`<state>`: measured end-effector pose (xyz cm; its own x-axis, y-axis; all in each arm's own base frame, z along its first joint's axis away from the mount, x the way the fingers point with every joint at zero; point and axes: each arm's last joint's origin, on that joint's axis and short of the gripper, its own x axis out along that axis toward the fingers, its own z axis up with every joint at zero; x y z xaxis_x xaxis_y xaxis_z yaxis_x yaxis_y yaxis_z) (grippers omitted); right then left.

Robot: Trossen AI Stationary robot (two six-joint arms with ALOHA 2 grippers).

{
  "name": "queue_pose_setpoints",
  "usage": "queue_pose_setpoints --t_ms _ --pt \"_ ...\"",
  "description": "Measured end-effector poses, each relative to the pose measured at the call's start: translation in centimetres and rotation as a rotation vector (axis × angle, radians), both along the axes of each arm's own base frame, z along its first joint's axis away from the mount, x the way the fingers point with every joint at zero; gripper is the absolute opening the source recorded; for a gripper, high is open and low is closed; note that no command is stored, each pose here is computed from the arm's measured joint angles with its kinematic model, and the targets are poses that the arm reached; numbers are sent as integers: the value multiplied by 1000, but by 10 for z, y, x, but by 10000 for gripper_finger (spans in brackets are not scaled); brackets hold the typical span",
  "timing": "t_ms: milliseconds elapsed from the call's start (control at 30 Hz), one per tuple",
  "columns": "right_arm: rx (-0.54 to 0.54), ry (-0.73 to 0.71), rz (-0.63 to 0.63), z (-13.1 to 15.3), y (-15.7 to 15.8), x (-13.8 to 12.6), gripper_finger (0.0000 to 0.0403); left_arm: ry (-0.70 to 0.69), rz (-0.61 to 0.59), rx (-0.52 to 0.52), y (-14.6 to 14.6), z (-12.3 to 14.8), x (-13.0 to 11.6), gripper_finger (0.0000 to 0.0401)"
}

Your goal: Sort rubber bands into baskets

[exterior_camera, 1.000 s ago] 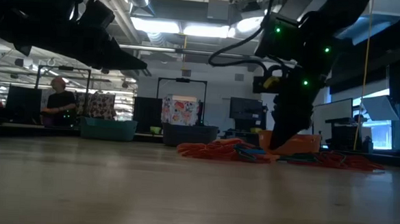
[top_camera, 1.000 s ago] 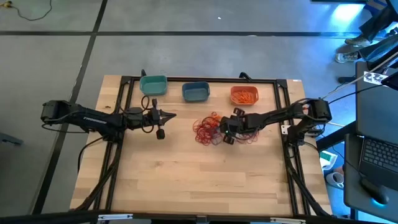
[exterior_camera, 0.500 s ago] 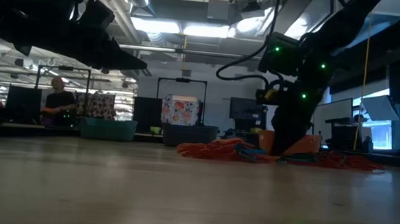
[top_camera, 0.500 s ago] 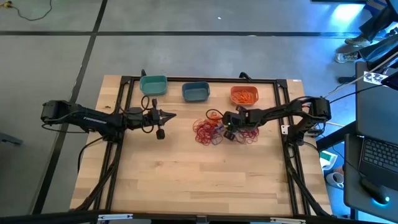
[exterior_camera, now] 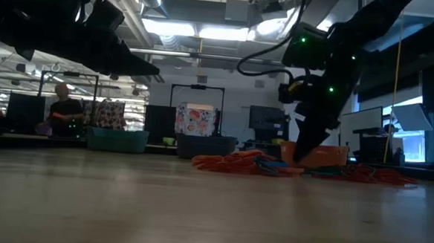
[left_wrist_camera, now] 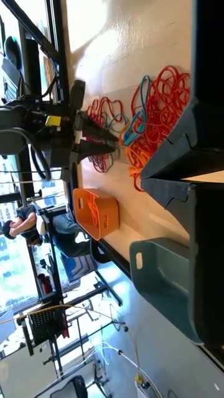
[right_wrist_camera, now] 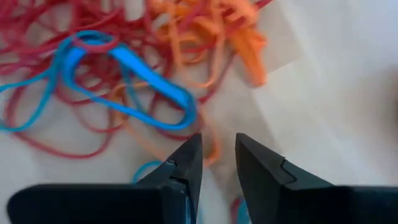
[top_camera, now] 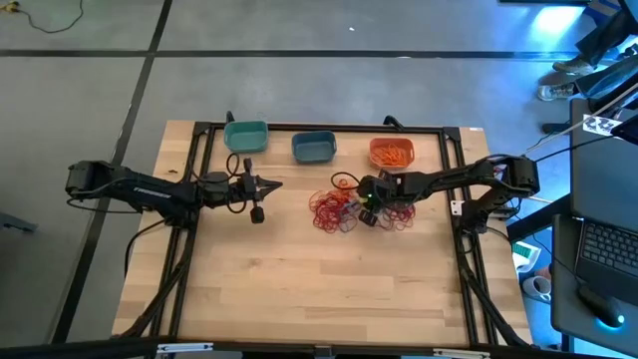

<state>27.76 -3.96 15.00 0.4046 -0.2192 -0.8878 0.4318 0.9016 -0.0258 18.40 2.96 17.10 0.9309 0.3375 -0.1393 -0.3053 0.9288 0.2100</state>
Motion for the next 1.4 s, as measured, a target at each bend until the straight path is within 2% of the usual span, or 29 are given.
queue_pose_setpoints --t_ms 267,433,867,1033,1233,1400 --pt "-22 18 -15 -10 0 -6 97 0 0 -1 0 0 0 5" --pt "4 5 -1 -12 1 -6 97 -1 0 -2 0 0 0 5" --pt "-55 26 22 -25 -1 0 97 -1 1 -4 0 0 0 5" --pt "-68 32 28 -24 -1 -1 72 -1 1 -4 0 0 0 5" --pt "-174 64 21 -17 -4 -7 7 -1 0 -3 0 0 0 5" --pt "-286 74 -42 1 -7 -8 18 0 0 1 0 0 0 5"
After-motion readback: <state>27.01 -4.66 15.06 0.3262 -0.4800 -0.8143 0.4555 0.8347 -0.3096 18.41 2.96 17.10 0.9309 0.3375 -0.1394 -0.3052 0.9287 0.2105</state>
